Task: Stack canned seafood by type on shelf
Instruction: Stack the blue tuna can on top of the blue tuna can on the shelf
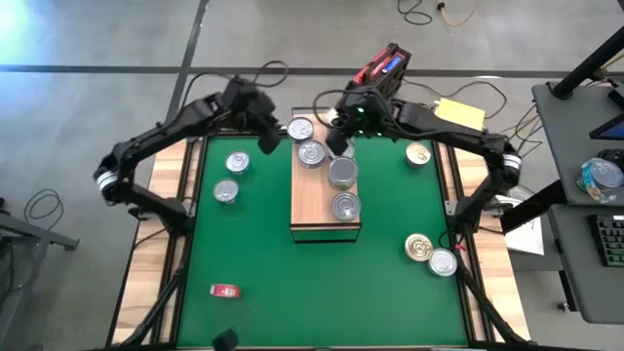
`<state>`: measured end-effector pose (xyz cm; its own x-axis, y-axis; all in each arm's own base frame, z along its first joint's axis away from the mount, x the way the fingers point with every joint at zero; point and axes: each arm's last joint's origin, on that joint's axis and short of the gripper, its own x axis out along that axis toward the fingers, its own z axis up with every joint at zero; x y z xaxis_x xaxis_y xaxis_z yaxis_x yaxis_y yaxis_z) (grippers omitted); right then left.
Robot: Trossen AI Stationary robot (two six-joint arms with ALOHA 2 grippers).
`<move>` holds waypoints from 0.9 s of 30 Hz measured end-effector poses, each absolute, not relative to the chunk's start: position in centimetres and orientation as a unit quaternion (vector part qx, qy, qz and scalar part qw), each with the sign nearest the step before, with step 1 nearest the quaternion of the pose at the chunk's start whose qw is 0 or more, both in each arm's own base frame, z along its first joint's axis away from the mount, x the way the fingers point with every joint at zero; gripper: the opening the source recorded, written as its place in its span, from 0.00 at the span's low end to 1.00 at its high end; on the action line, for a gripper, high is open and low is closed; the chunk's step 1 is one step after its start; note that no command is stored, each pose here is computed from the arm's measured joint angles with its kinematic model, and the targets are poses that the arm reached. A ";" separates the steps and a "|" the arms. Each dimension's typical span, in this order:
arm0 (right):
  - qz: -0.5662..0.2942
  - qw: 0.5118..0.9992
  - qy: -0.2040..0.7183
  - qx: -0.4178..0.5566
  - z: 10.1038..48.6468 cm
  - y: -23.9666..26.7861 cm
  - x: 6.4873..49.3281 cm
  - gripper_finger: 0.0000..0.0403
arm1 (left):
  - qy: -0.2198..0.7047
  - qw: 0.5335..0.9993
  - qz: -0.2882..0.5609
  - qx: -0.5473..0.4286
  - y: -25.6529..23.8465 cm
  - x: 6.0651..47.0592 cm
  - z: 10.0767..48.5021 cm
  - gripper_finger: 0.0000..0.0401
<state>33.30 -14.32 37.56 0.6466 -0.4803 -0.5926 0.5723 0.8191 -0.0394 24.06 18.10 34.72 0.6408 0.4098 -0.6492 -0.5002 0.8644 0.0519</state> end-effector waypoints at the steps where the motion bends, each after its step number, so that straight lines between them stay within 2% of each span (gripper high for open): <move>1: -0.290 0.903 0.308 0.074 37.6 -14.5 33.9 0.03 | 0.329 0.906 0.256 -0.067 17.8 23.6 34.5 0.19; 9: -0.282 0.896 0.337 0.063 37.2 -16.1 38.0 0.03 | 0.239 0.935 0.254 -0.064 15.9 21.3 33.0 0.19; 16: -0.276 0.896 0.340 0.070 36.4 -17.0 40.2 0.03 | 0.235 0.939 0.239 -0.077 16.0 21.4 32.2 0.19; 21: -0.276 0.892 0.349 0.075 35.2 -17.3 41.3 0.03 | 0.212 0.953 0.187 -0.111 16.6 22.1 31.8 0.19; 27: -0.273 0.885 0.369 0.076 33.2 -17.6 42.5 0.03 | 0.215 0.949 0.198 -0.116 16.9 22.1 31.2 0.19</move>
<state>42.49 -17.60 33.24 0.5786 -0.4280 -0.6943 0.5404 0.8388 -0.0666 22.05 16.86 31.18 0.8294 0.3261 -0.4536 -0.4258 0.8946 -0.1354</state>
